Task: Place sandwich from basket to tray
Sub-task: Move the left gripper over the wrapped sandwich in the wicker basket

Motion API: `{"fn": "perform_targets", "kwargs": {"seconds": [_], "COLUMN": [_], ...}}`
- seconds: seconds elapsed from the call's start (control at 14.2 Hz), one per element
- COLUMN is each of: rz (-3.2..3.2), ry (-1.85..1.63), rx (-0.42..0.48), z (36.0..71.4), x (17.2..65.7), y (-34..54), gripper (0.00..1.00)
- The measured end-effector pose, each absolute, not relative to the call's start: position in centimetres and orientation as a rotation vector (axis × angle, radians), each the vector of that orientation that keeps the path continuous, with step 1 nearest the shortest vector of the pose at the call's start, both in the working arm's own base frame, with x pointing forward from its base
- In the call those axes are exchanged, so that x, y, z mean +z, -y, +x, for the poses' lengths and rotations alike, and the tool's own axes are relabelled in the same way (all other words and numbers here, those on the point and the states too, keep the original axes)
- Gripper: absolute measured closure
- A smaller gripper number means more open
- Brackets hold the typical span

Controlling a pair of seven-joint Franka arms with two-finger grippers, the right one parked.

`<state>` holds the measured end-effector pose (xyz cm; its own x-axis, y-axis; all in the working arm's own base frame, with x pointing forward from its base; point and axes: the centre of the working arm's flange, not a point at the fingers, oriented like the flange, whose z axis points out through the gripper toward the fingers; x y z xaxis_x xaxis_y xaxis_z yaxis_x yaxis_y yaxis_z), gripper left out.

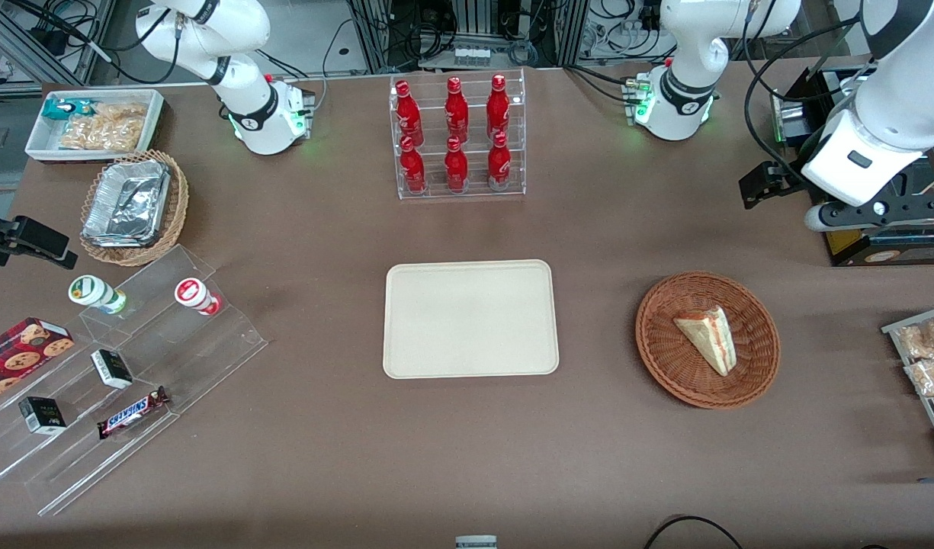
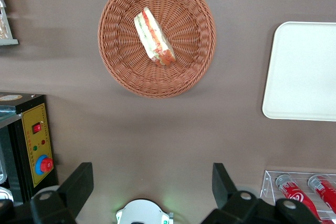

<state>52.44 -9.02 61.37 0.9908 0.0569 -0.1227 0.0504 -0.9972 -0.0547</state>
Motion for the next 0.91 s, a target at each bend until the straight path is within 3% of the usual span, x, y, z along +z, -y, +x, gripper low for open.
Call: {"fn": "perform_targets", "kwargs": {"seconds": [0.21,0.42,0.63,0.91], "rz": [-3.083,-3.070,-3.053,-3.052], "ry": [0.087,0.090,0.091,0.088], "rx": [0.196,0.273,0.376,0.382], "z": [52.5,53.5,56.1,58.1], "x": [61.3,58.7,52.5,43.1], "y": [8.9,8.8,8.9,8.8], "gripper": [0.00,0.00,0.00,0.00]}}
